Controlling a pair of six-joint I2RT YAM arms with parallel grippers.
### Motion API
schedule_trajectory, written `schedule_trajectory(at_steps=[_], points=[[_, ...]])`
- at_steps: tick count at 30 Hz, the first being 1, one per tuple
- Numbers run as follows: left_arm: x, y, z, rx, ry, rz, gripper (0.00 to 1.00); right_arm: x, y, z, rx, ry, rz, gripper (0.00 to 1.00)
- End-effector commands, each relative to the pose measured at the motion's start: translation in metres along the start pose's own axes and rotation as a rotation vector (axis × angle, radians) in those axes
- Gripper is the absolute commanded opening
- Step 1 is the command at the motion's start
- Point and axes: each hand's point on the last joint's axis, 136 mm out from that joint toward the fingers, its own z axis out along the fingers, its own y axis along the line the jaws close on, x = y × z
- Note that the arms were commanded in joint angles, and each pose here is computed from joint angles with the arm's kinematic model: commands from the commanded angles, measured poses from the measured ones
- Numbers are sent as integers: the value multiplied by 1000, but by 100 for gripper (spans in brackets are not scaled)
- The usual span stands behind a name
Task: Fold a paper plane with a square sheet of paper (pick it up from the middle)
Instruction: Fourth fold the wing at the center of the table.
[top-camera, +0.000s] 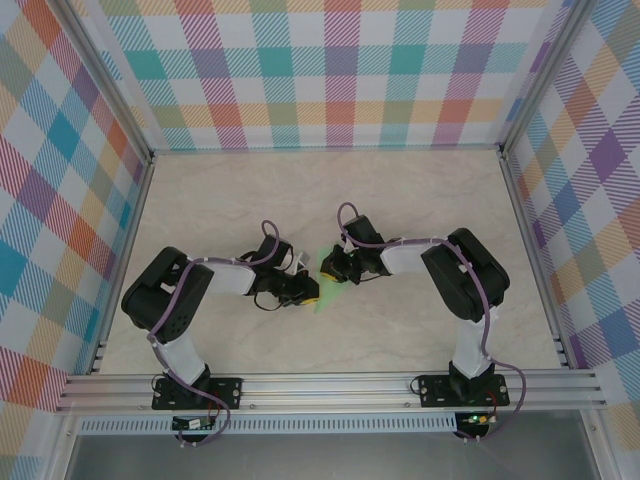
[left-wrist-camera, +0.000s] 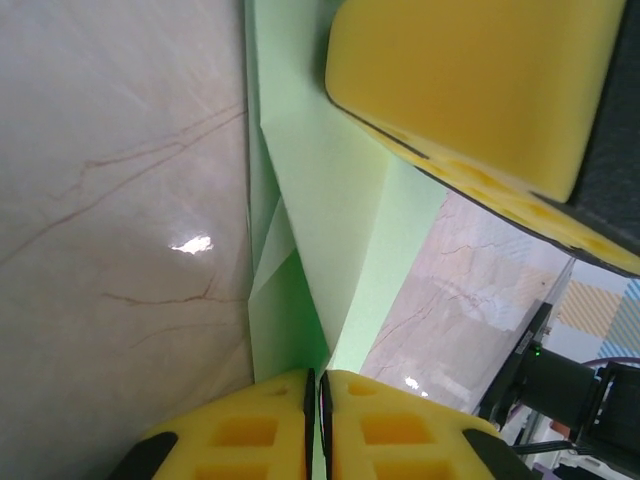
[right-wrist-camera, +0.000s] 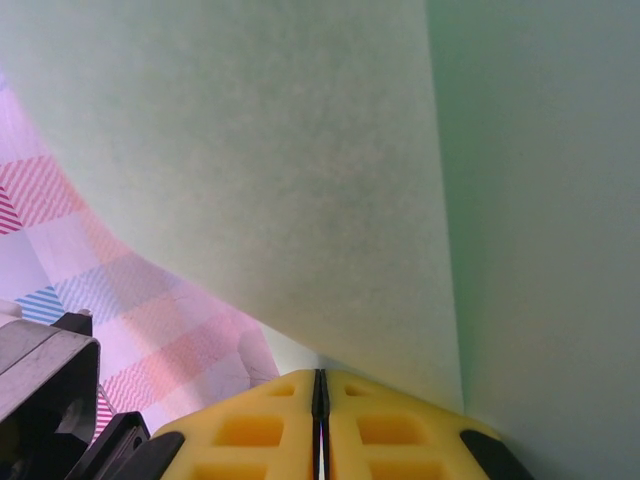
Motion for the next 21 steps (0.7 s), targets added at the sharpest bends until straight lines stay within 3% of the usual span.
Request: schedule_trajectory(at_steps=[1,11,17,21], points=[[18,17,-2,-85,55,-34,15,8,-29,9,85,27,43,11],[25,23,-1,-143,76,-16,15,9,-29,9,85,29,44,11],[27,31,0,-213,93,-4,4,9,-29,10,84,30,48,11],[28,30,-1,-211,93,2,3,8,-29,9,85,28,48,11]])
